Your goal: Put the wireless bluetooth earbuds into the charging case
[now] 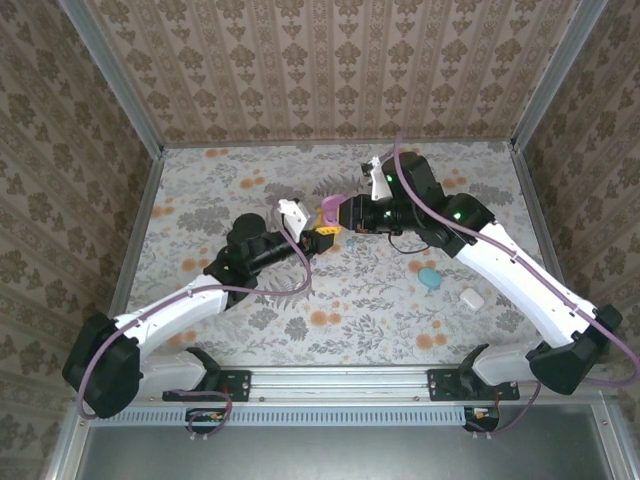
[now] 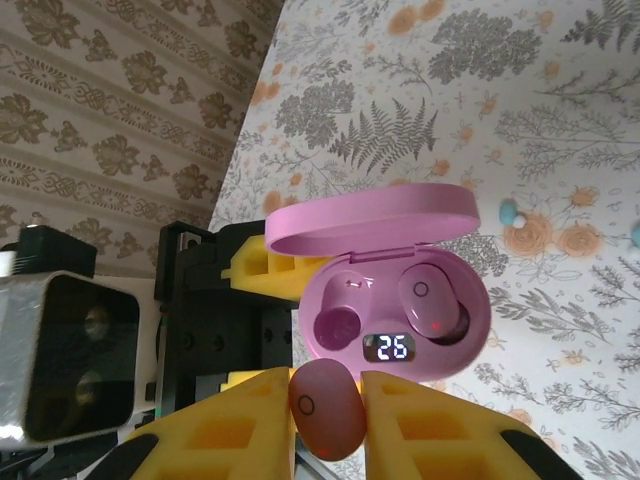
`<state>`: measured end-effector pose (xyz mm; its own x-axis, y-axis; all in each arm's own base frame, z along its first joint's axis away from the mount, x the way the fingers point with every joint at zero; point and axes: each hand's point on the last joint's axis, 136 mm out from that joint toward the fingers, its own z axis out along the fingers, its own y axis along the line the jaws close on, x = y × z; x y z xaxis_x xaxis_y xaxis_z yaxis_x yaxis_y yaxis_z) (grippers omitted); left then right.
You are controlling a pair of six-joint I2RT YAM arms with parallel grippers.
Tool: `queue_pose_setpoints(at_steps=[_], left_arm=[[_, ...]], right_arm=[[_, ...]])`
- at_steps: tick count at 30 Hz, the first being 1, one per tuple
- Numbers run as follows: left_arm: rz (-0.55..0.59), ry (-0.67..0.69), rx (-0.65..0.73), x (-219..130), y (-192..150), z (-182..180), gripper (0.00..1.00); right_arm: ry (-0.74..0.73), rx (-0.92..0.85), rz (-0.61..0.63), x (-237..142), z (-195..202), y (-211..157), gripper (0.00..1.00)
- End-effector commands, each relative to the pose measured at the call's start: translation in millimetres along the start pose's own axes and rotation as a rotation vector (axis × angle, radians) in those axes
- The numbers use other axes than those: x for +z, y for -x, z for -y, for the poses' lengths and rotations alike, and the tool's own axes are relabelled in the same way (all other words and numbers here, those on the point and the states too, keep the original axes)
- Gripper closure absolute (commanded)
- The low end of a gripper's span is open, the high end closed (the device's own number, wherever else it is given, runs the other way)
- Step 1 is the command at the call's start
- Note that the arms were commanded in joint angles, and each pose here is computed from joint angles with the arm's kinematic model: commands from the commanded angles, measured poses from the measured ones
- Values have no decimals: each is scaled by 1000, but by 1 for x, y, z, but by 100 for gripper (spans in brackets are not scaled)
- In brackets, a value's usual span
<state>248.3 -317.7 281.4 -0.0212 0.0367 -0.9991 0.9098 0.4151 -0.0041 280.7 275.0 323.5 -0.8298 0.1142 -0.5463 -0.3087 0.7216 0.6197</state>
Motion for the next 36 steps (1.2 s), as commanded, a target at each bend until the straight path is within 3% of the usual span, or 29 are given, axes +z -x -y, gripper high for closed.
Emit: queue_pose_setpoints(at_steps=[1,9,19,36], left_arm=[[70,-12,54,3,26,4,68],[70,10,78,5,26,5,68],[90,83,94,2,29,-3,69],[88,63,108,4,29,4,69]], right_arm=[[74,9,34,-4,-23,13,77],[31,26,29,5,-22,11,77],[-140,13,20,12,-1,6,78],[-158,6,70,19,0,15,78]])
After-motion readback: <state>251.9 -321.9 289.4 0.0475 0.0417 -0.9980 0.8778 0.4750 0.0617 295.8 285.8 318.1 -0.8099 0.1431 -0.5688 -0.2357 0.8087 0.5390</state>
